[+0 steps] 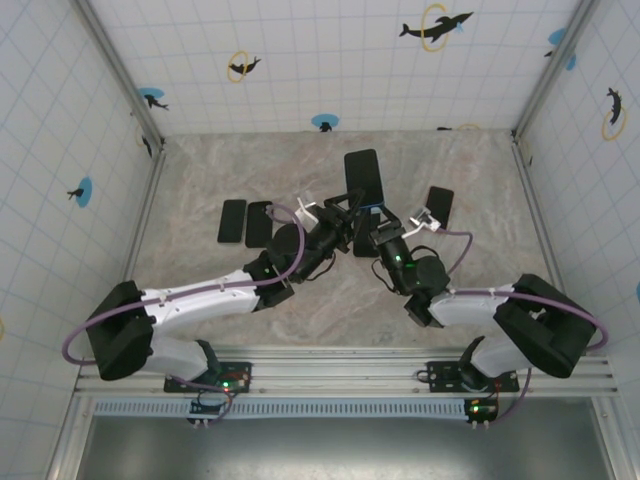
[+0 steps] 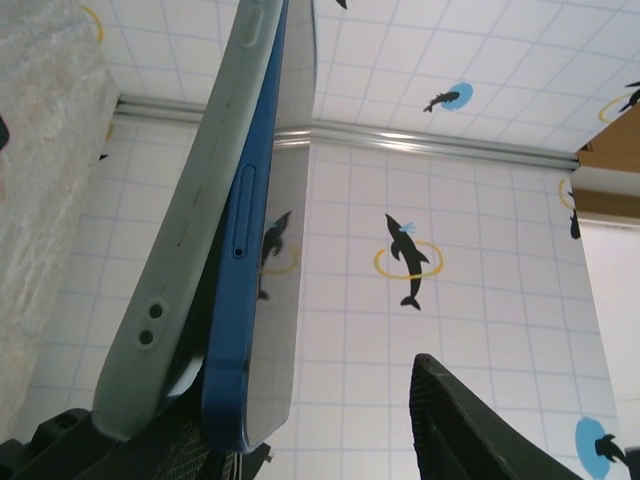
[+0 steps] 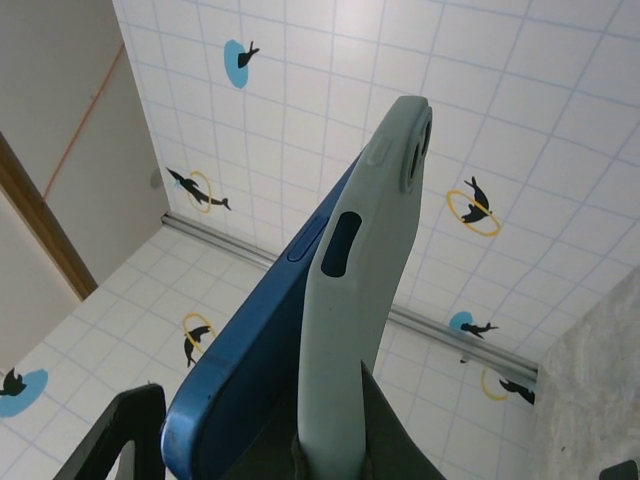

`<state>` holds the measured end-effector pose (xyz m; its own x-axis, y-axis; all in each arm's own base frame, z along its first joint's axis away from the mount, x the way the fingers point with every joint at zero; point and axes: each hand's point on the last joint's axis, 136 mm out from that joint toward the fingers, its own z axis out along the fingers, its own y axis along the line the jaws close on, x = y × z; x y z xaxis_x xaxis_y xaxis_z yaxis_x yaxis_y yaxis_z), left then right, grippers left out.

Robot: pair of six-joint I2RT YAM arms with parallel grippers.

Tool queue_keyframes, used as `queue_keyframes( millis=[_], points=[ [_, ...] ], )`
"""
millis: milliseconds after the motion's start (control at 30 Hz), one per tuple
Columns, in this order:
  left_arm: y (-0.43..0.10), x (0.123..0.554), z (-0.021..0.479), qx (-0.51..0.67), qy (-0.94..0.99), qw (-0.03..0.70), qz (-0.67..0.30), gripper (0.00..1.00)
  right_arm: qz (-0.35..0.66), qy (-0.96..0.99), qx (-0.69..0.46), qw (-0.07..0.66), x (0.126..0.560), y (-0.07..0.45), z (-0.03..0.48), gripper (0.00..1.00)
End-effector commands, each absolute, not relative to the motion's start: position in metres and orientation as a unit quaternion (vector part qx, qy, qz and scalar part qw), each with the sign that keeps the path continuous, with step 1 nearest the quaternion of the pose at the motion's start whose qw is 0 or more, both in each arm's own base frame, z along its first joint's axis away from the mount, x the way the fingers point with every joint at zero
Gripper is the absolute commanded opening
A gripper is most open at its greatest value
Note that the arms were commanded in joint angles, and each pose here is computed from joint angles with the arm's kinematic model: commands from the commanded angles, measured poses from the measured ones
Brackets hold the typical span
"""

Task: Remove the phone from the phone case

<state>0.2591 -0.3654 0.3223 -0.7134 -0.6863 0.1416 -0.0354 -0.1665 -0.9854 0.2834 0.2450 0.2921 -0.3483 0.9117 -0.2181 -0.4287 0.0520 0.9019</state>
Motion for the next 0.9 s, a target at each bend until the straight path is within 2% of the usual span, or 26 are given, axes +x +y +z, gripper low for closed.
queue_keyframes(
  millis=[0, 233, 633, 867],
  points=[
    [-0.359, 0.269, 0.316, -0.33, 0.587, 0.24, -0.699, 0.47, 0.725, 0.391, 0.21, 0.527, 0.254, 0.233, 0.356, 0.0],
    [-0.369, 0.273, 0.309, -0.341, 0.579, 0.22, -0.708, 0.36, 0.724, 0.391, 0.205, 0.53, 0.252, 0.236, 0.356, 0.0],
    [-0.368, 0.272, 0.314, -0.337, 0.575, 0.223, -0.711, 0.03, 0.705, 0.41, 0.205, 0.541, 0.253, 0.236, 0.347, 0.0],
    [-0.37, 0.268, 0.325, -0.322, 0.579, 0.227, -0.714, 0.0, 0.636, 0.473, 0.235, 0.563, 0.271, 0.231, 0.319, 0.0]
  ],
)
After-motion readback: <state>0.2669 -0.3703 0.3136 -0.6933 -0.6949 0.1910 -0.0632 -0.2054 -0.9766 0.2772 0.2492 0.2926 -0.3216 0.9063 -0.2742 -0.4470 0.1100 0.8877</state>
